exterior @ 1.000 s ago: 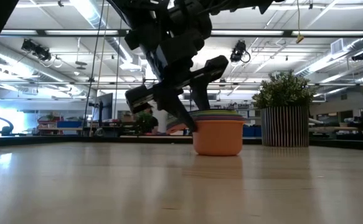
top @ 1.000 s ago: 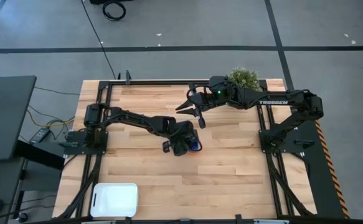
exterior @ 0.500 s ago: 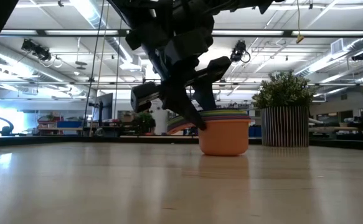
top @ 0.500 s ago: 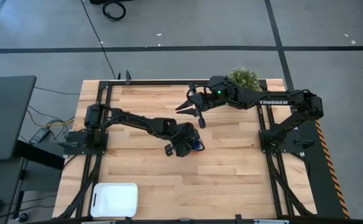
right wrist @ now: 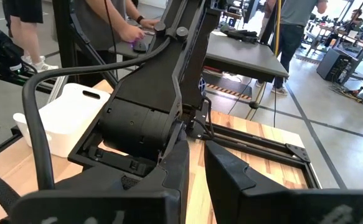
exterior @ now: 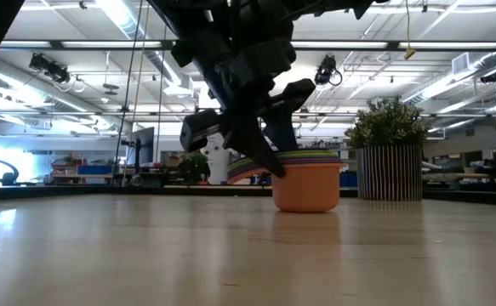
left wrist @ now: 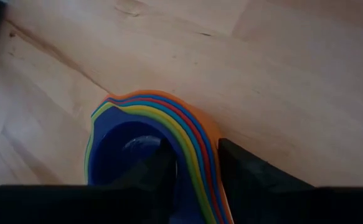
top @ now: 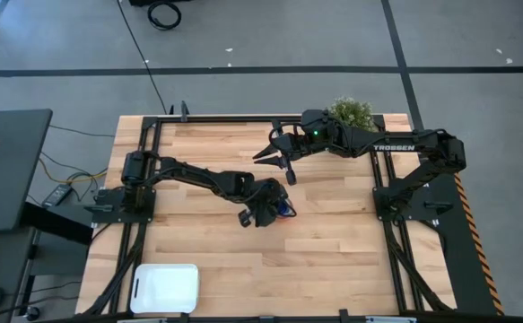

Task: Nest measuring cups in basket
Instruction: Put the nested measuring cups into the white bin

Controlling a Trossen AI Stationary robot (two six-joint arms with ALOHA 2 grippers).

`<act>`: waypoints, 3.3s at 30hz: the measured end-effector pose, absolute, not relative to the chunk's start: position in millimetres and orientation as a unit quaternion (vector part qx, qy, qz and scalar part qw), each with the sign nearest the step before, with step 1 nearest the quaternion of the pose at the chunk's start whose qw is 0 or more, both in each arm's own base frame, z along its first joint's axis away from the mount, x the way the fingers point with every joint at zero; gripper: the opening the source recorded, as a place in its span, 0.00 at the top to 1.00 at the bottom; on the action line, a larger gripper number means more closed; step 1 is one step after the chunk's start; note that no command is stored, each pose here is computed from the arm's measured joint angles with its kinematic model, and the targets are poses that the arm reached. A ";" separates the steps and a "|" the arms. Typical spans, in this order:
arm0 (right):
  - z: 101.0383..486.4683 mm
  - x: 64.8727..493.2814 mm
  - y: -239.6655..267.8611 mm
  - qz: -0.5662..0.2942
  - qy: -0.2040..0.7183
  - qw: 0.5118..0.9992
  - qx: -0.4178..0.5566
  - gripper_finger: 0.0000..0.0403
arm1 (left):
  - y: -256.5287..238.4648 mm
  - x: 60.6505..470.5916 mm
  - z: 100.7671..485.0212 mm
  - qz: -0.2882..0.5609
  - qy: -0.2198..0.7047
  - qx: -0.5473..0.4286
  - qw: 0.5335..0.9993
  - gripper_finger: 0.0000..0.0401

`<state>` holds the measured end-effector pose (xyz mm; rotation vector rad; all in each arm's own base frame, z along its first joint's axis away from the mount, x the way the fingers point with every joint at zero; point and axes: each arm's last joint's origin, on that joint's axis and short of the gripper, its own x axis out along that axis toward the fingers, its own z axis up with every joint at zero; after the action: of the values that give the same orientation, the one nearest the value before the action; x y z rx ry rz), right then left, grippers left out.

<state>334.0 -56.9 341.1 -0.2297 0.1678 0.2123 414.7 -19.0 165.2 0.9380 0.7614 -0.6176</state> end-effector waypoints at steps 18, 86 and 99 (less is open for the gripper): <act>341.0 333.9 -57.0 0.105 0.084 0.984 -0.114 0.86 | -18.3 412.3 167.1 -0.264 0.379 0.407 0.788 0.70; 351.7 330.9 -68.4 0.163 0.037 0.986 -0.015 0.86 | -19.3 406.0 180.0 -0.133 0.439 0.389 0.799 0.90; 352.1 330.8 -68.9 0.164 0.036 0.986 -0.016 0.86 | -18.8 406.5 180.3 -0.139 0.435 0.405 0.792 0.89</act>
<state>330.8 -68.9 352.1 -0.0312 0.0724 0.3298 406.5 -18.8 180.3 0.8722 0.9361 -0.2988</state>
